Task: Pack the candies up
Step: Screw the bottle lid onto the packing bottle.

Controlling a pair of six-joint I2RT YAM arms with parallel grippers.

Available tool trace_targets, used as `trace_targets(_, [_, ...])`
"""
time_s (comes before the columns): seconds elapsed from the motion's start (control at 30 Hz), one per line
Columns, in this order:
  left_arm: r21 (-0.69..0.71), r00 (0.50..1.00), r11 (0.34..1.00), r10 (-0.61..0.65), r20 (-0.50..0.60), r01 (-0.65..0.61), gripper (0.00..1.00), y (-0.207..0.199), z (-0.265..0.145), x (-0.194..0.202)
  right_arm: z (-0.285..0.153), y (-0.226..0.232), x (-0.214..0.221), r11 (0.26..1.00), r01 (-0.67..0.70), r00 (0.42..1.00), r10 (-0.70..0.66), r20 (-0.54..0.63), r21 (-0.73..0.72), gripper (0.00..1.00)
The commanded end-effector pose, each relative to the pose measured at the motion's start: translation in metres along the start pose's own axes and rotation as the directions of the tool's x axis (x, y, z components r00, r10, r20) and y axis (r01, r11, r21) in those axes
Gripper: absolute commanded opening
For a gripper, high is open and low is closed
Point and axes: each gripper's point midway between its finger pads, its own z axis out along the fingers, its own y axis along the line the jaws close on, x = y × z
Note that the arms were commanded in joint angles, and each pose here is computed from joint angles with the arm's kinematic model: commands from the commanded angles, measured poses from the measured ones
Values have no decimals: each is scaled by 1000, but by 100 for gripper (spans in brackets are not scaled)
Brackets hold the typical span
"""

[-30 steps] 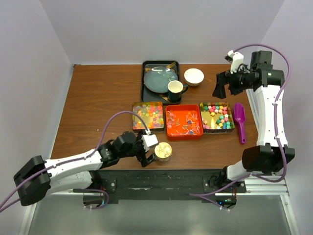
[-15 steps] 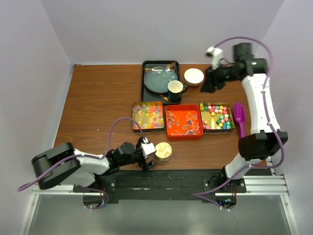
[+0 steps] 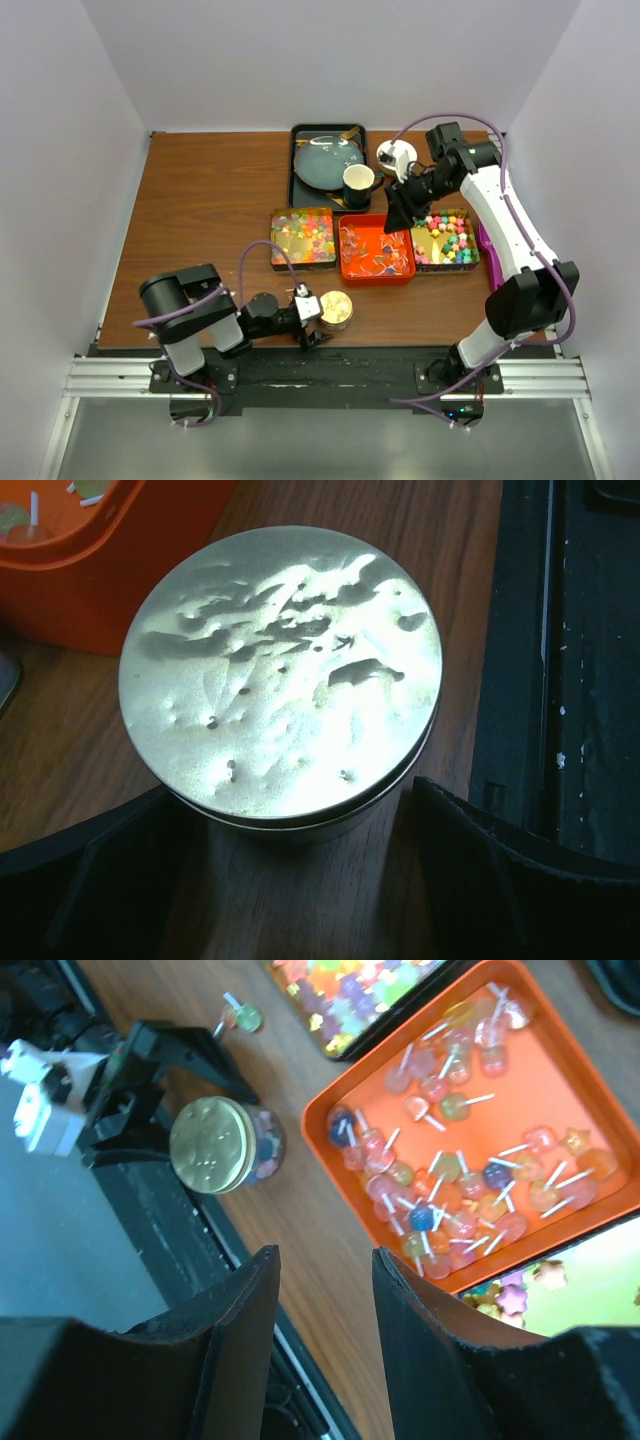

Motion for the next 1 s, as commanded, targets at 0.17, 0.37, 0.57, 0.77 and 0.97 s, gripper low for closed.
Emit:
trace_targets(0.17, [-42,977,997,73,203,-66,90,13,22,-46,12,42,11,974,218,974,-221,-39,-65,42])
trace_targets(0.37, [-78,964,992,115,238,-99,86,24,44,-52,40,53,35,950,279,952,-293,-93,-137,42])
trace_targets(0.57, [7,967,995,92,238,-97,64,9,46,-47,53,56,38,925,331,931,-353,-99,-186,42])
trace_targets(0.77, [-6,973,994,105,205,-106,57,14,52,-41,84,78,69,862,404,879,-458,-131,-306,29])
trace_targets(0.97, [-14,981,995,98,168,-97,52,16,54,-32,108,92,92,835,424,853,-498,-155,-349,29])
